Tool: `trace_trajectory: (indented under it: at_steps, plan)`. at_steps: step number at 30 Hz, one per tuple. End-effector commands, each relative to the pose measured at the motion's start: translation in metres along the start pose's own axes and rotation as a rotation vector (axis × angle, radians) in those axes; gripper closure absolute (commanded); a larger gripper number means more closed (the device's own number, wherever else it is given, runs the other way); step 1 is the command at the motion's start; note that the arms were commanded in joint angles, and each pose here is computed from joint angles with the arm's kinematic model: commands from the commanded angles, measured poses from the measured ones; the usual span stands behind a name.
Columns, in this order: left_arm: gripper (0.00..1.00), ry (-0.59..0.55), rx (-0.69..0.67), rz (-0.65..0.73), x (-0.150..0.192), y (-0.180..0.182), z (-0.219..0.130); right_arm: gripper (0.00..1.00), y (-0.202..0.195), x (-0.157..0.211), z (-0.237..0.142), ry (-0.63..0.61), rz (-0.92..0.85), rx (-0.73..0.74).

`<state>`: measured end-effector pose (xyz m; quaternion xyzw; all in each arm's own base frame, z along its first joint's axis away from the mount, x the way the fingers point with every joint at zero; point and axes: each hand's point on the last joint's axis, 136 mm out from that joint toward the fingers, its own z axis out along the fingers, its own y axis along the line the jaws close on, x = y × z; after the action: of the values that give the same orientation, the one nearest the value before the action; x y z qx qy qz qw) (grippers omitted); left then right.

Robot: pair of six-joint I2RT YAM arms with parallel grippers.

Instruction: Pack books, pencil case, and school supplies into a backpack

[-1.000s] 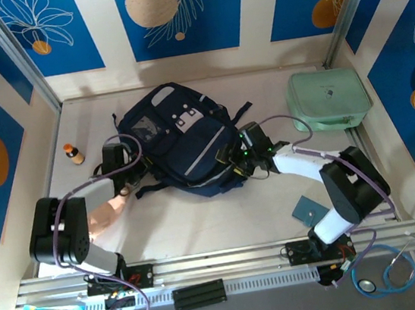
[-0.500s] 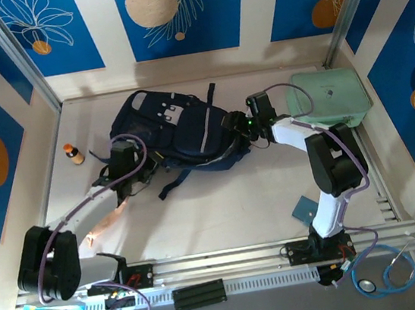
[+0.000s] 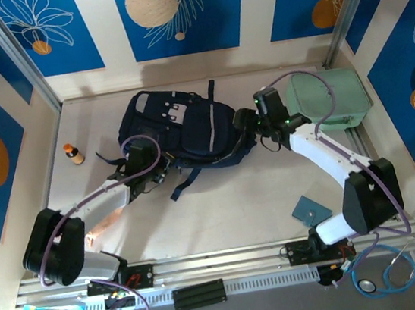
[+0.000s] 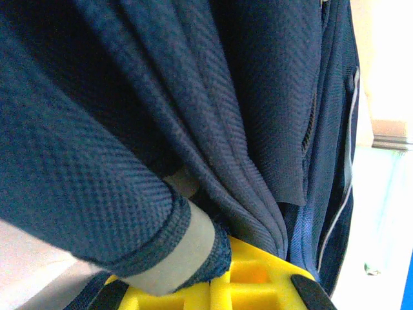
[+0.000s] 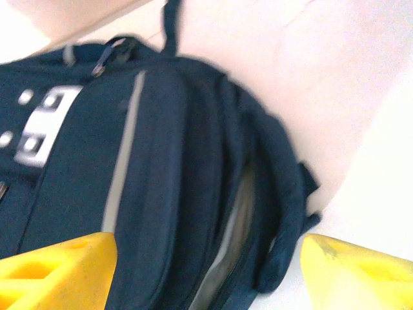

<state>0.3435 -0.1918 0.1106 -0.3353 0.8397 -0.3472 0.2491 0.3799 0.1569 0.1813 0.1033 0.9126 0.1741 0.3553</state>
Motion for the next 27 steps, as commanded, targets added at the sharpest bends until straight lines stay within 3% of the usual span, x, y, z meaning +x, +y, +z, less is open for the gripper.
trace_trajectory:
  at_steps: [1,8,11,20,27]
  plan:
    - [1.0,0.016,0.108,0.017,0.003,-0.047,-0.005,0.28,0.01,0.065,-0.005,0.147,-0.094,0.028]
    - [1.0,0.069,0.104,0.013,0.017,-0.059,-0.006,0.39,0.09,0.14,-0.016,0.186,-0.217,-0.191]
    - [1.0,0.097,0.11,0.004,0.022,-0.065,-0.006,0.47,0.115,0.155,-0.009,0.204,-0.258,-0.251]
    - [1.0,0.15,0.059,-0.028,0.028,-0.075,-0.011,0.62,0.167,0.14,0.019,0.139,-0.329,-0.389]
    - [1.0,0.166,0.081,-0.039,0.03,-0.084,-0.011,0.66,0.161,0.131,0.04,0.108,-0.31,-0.326]
